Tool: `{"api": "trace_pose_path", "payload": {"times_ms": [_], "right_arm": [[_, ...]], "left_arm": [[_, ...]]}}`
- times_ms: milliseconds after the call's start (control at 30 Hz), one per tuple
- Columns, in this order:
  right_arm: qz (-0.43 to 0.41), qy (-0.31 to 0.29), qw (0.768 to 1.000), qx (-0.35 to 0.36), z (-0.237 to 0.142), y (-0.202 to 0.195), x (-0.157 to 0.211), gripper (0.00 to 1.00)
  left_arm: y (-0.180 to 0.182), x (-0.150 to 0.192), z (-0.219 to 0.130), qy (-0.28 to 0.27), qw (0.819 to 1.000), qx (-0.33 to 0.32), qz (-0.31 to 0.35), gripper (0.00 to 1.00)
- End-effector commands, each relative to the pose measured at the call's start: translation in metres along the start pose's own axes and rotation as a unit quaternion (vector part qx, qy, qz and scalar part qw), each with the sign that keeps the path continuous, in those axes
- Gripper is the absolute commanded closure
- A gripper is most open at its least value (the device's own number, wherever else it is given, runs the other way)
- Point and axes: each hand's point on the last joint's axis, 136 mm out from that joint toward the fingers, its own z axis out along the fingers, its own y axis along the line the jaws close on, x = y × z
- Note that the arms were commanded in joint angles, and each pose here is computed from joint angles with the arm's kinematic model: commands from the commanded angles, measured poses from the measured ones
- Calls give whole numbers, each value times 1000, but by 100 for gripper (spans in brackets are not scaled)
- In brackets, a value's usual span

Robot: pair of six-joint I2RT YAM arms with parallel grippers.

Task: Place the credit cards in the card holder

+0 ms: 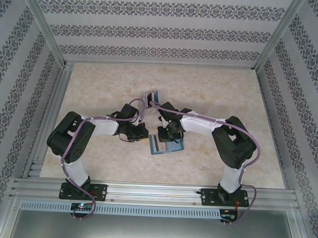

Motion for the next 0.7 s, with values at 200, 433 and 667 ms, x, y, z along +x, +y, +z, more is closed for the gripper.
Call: {"api": "trace_pose_path", "payload": {"times_ms": [200,433,667], "right_arm": [[1,-11,999,-39,-10,16,-2,88],[8,-38,999,-31,-48,3,7,87],[2,-11,996,-87,-49,12,46,86]], "left_arm": [[-2,21,16,25,999,-17,30,93],[-16,5,-15,-13,996,-50,78,90],[-43,-30,-35,-52,989,-54,125,83]]}}
